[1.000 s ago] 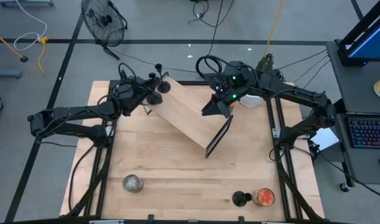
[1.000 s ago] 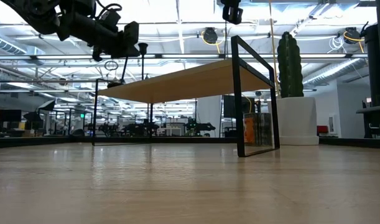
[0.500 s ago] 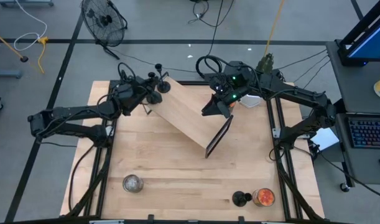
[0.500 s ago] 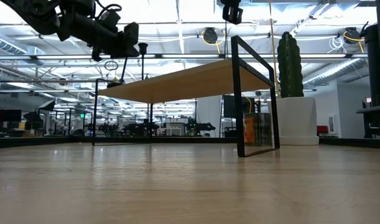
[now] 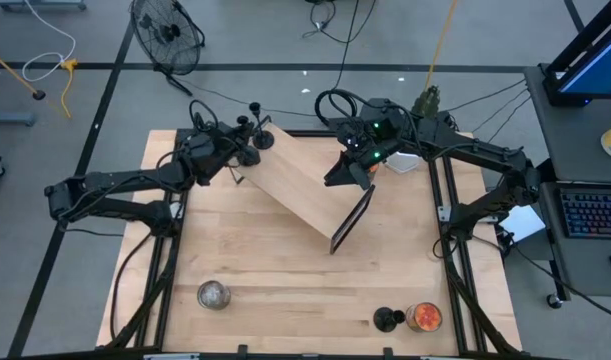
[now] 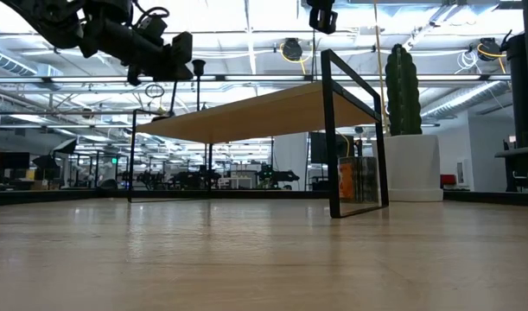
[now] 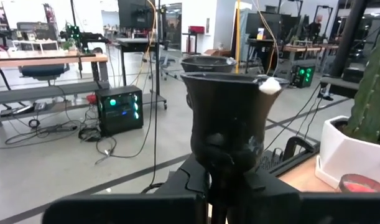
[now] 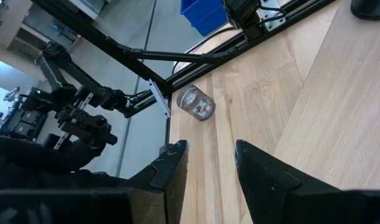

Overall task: Pick & Place candle stick holders
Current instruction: Put the top candle holder on the shelf, then put the candle holder on the shelf

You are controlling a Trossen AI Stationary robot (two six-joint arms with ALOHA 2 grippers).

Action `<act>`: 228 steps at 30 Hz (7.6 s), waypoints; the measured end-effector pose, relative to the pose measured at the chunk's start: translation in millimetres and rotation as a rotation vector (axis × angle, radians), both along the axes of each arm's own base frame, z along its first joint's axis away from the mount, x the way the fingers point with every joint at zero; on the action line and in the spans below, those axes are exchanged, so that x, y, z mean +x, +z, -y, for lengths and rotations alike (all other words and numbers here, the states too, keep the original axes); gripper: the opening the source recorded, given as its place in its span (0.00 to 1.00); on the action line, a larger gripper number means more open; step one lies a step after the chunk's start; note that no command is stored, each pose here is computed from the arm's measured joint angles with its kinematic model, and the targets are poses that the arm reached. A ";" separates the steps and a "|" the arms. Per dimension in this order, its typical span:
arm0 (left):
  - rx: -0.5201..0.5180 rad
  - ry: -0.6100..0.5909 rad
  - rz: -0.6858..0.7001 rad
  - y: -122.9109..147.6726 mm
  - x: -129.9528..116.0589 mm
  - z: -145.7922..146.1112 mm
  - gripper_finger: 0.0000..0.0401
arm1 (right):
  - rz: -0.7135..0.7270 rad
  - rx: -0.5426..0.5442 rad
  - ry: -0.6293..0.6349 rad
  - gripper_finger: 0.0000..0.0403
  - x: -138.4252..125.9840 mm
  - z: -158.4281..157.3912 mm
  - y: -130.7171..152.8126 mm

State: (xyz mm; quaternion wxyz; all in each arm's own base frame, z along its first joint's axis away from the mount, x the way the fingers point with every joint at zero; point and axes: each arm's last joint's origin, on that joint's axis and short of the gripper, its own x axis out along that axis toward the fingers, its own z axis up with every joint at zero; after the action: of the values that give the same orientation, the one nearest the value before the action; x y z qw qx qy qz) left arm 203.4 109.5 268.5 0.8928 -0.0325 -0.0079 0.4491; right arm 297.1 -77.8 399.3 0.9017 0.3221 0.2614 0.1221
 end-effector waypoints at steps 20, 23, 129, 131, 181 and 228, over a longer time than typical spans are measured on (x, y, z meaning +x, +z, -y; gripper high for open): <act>-0.022 0.061 -0.048 -4.2 -2.8 -0.3 0.22 | 0.000 0.000 0.000 0.32 0.0 -0.1 0.0; -0.021 0.061 -0.049 -3.5 -3.7 0.2 0.22 | 0.000 0.000 -0.001 0.32 0.0 0.0 0.0; -0.248 0.007 -0.053 -6.1 -29.1 18.7 0.56 | -0.016 -0.007 0.010 0.32 -0.9 -0.6 -1.9; -0.238 0.005 -0.076 -6.8 -29.3 18.8 0.58 | -0.016 -0.007 0.010 0.32 -0.9 -0.6 -1.9; -0.603 -0.613 0.183 20.0 -88.2 72.4 0.59 | -0.408 -0.060 0.243 0.32 -56.3 -77.0 -10.5; -0.327 -0.762 -0.002 7.3 -162.6 106.3 0.59 | -1.017 0.407 -0.423 0.32 -99.8 -260.9 -47.8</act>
State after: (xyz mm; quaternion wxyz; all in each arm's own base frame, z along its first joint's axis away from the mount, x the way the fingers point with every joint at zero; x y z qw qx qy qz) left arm 40.8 3.2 275.9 0.9783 -0.1743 0.0772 0.0818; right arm 197.4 183.1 351.5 0.5878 0.5522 0.5624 -0.1826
